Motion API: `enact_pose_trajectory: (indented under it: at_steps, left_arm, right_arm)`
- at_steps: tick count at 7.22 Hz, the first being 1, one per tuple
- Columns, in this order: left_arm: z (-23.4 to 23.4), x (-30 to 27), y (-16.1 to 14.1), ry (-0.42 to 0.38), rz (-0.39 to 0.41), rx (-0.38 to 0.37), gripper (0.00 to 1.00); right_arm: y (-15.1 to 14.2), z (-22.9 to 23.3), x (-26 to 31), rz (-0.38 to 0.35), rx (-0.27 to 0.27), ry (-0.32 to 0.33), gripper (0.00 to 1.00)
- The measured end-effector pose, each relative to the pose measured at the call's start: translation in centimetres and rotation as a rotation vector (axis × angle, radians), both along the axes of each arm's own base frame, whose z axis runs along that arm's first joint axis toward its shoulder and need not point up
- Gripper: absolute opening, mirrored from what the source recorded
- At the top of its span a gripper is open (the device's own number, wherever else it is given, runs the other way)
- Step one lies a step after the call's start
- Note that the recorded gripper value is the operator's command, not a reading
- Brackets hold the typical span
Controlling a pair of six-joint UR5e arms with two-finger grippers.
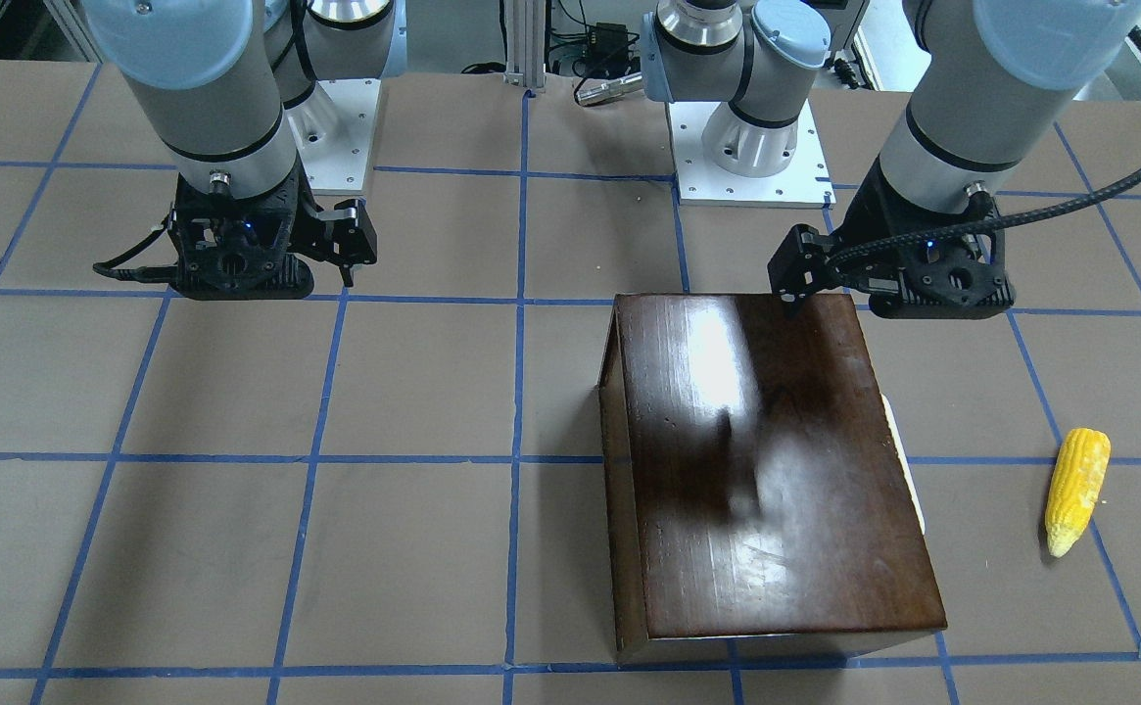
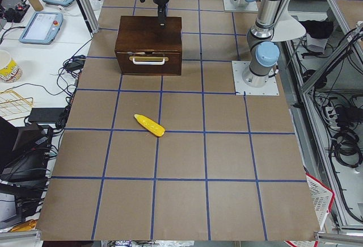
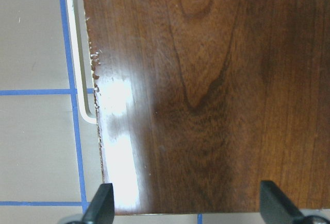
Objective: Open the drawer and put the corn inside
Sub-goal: 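Move the left gripper down beside the cabinet toward the white drawer handle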
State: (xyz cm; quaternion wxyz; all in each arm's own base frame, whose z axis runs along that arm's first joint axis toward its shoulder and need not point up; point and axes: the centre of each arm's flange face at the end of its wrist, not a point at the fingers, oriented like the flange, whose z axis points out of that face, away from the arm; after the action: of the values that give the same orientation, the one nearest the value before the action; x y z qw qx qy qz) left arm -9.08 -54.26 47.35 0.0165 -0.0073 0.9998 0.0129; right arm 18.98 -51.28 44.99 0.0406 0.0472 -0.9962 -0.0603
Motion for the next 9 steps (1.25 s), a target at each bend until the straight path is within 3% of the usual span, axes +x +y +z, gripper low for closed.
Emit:
enact_pose_trajectory:
  at_steps: [5, 9]
  left_arm:
    - [-0.1, 7.5, -2.3, 0.009, 0.095, -0.064, 1.00]
    - [-2.7, 18.3, -3.7, 0.083, 0.081, -0.079, 1.00]
  right_arm:
    - [0.0, 0.0, 0.0, 0.000, 0.000, 0.000, 1.00]
    - [0.0, 0.0, 0.0, 0.000, 0.000, 0.000, 1.00]
